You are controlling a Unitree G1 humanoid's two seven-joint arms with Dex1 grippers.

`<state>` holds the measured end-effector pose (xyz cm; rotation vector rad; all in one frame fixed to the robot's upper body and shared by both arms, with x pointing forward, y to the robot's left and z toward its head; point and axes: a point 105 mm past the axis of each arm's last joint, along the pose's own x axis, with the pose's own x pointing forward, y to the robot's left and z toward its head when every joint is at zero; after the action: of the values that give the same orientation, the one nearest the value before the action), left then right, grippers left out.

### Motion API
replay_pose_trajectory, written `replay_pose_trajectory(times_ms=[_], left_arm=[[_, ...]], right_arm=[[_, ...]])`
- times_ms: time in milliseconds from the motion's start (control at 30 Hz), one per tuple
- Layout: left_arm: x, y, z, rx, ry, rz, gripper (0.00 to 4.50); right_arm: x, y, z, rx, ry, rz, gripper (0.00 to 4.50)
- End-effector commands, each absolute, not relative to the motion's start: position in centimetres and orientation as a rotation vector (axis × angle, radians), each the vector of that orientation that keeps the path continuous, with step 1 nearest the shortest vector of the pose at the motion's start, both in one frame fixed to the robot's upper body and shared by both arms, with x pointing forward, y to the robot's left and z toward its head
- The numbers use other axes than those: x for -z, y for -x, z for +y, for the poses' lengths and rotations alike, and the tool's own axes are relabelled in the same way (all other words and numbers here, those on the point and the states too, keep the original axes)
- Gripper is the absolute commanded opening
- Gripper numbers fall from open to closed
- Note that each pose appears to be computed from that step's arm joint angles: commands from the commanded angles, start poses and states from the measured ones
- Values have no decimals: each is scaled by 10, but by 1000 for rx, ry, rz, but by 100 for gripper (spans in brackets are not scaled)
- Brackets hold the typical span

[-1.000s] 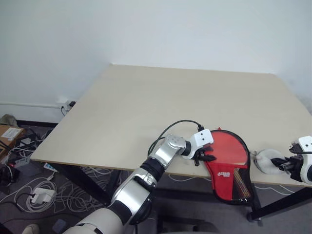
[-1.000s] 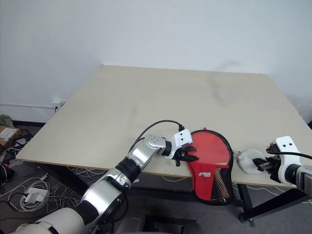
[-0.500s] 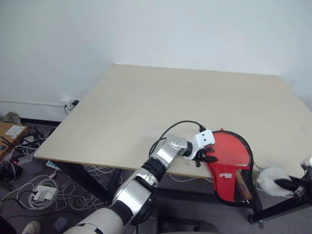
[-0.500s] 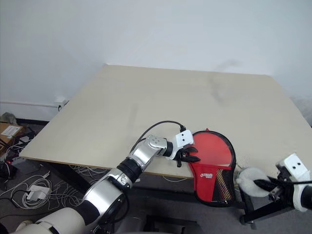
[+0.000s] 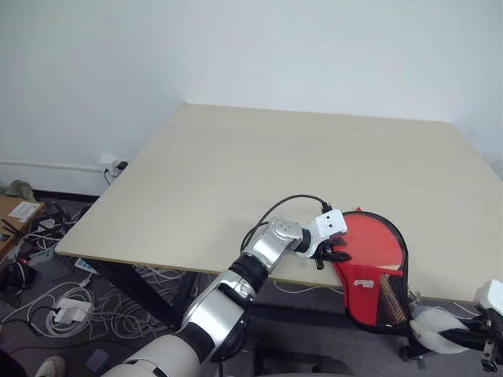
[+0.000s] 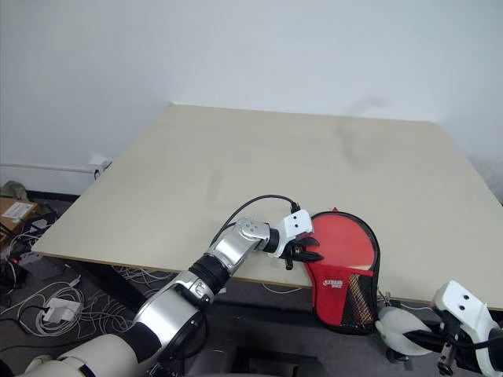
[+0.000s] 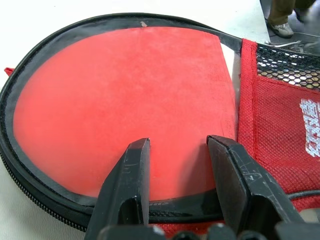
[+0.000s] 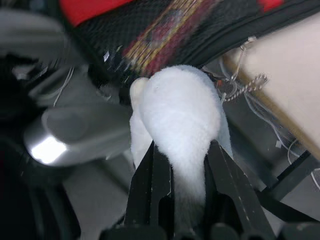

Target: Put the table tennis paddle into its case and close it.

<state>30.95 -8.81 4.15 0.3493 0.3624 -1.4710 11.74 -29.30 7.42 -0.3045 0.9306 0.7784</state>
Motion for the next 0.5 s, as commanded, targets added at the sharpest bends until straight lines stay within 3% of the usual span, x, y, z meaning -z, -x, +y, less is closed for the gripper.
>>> replay_pose_trajectory(times_ms=[33, 167, 500], left_arm=[[-27, -306, -84, 1465, -365, 435, 187], [-27, -306, -86, 1460, -351, 432, 187], [-26, -307, -85, 1457, -355, 434, 187]], right_arm=[[-79, -102, -300, -787, 323, 979, 22], [-78, -83, -296, -818, 307, 1008, 22], [-87, -72, -243, -994, 265, 916, 21]])
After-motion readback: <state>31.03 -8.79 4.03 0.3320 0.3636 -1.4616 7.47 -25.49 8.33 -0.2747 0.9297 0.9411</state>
